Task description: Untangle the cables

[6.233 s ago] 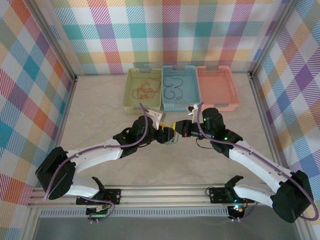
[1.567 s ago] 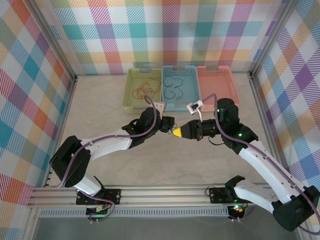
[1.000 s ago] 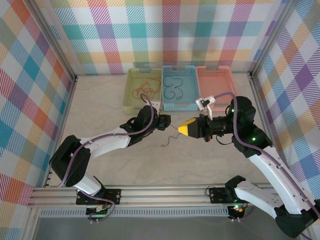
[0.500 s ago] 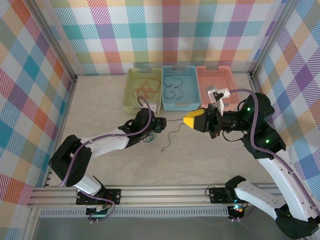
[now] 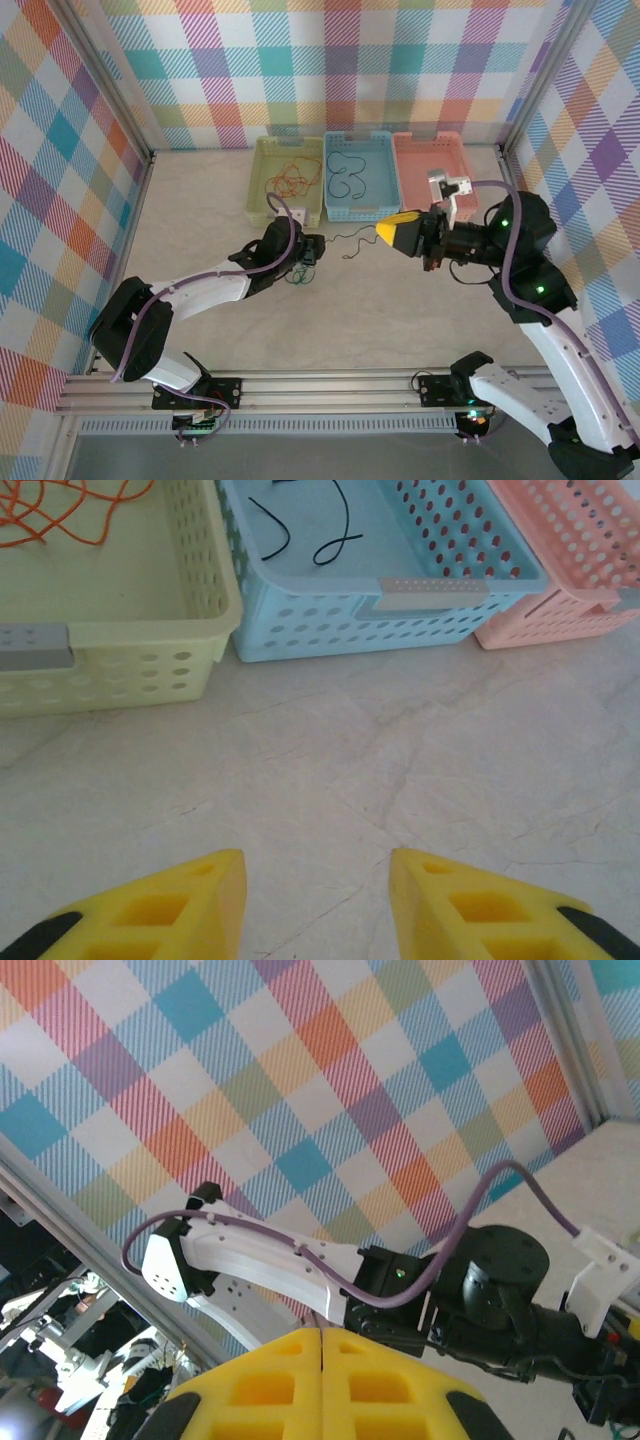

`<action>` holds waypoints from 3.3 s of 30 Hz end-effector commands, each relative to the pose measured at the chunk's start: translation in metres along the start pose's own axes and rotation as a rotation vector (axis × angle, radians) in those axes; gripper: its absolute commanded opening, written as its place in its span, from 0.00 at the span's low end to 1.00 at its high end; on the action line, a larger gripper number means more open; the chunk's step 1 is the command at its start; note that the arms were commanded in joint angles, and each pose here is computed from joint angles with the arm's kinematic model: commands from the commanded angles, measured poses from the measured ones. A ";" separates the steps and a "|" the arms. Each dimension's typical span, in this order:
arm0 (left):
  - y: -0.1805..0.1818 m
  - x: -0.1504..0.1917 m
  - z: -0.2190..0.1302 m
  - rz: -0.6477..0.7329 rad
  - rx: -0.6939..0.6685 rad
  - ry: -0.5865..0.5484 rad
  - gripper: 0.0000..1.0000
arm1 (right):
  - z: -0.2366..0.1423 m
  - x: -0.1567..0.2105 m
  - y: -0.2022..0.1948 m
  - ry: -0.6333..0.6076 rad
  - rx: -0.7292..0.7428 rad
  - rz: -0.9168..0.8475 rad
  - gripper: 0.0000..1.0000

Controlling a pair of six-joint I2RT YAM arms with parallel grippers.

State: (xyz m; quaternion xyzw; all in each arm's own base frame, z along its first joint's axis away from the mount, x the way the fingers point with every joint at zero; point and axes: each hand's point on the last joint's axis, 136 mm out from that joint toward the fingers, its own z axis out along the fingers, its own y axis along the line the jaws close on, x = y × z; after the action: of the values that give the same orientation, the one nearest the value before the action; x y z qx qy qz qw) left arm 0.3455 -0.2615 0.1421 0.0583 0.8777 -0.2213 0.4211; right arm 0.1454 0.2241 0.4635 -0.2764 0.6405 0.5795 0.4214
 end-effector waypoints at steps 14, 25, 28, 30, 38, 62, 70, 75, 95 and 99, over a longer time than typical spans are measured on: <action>0.045 0.002 -0.005 -0.072 -0.110 0.016 0.35 | -0.041 -0.057 0.079 -0.163 -0.028 -0.198 0.00; 0.077 0.003 -0.010 -0.161 -0.157 0.019 0.27 | -0.065 -0.070 0.105 -0.268 -0.003 -0.262 0.00; 0.085 0.003 -0.011 -0.186 -0.169 0.020 0.27 | -0.074 -0.074 0.109 -0.303 0.028 -0.285 0.00; 0.091 0.004 -0.012 -0.200 -0.182 0.022 0.27 | -0.081 -0.078 0.115 -0.332 0.043 -0.317 0.00; 0.106 0.002 -0.016 -0.236 -0.196 0.009 0.32 | -0.101 -0.084 0.118 -0.427 0.117 -0.357 0.00; 0.058 -0.028 -0.066 -0.193 0.054 -0.087 0.53 | -0.046 -0.042 -0.030 -0.279 0.390 -0.139 0.00; 0.047 -0.032 -0.084 -0.199 0.104 -0.093 0.55 | -0.015 -0.021 -0.088 -0.196 0.444 -0.049 0.00; 0.043 -0.032 -0.093 -0.206 0.124 -0.090 0.56 | -0.002 -0.008 -0.122 -0.146 0.494 -0.017 0.00; 0.047 -0.009 -0.106 -0.225 0.119 -0.042 0.60 | 0.000 -0.128 -0.118 -0.348 0.563 -0.235 0.00; 0.048 -0.008 -0.105 -0.220 0.113 -0.042 0.60 | 0.000 -0.178 -0.122 -0.477 0.596 -0.339 0.00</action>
State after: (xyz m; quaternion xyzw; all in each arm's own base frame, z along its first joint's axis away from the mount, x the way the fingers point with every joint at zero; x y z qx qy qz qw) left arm 0.2921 -0.1749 0.1976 -0.0131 0.8514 -0.3199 0.4154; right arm 0.3228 0.1898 0.5108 -0.1088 0.6665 0.3662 0.6402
